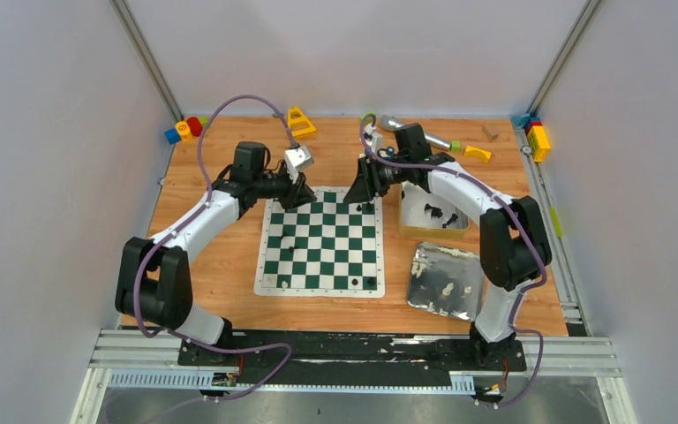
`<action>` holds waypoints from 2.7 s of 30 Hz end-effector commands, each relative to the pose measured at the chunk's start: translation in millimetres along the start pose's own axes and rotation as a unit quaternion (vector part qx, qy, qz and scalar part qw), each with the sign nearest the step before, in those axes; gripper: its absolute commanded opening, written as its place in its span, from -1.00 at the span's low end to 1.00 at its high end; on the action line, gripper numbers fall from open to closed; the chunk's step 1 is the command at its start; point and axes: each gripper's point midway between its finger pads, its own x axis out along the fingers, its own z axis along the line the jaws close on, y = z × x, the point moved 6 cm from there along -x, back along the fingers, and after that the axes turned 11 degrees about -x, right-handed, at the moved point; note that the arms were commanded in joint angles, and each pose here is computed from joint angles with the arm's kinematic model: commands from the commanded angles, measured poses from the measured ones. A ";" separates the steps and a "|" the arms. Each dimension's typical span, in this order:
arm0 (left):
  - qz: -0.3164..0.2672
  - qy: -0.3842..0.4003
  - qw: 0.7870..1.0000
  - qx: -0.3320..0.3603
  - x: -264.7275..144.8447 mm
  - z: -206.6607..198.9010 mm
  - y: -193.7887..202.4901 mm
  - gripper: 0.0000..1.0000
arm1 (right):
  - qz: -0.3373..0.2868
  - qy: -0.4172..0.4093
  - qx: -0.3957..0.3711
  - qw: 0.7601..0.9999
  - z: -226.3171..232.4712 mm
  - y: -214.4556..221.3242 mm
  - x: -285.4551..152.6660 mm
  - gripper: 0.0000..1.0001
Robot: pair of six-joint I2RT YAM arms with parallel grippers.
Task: Set up the chess pieces on the board
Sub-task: Place the chess piece on the chessboard.
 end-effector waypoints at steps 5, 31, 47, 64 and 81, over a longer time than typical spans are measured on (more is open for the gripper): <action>-0.042 0.075 0.996 0.035 -12.0 -53.1 -12.7 -0.72 | -0.012 -0.100 0.006 0.995 22.0 -27.6 21.9 0.00; -0.027 0.054 0.997 0.053 -9.4 -57.8 -4.7 -0.70 | 0.007 -0.151 0.012 0.988 36.6 -27.9 48.7 -0.59; -0.025 0.053 0.997 0.057 -8.7 -58.1 -0.8 -0.69 | 0.012 -0.161 0.019 0.987 35.0 -26.7 53.5 -0.56; -0.020 0.027 0.998 0.057 -8.9 -52.1 0.8 -0.39 | 0.010 -0.150 0.010 0.989 33.5 -28.6 54.6 -1.00; 0.057 -0.266 0.962 -0.034 -117.4 11.5 52.1 0.79 | 0.048 0.075 -0.146 0.985 5.5 -64.7 89.0 -1.00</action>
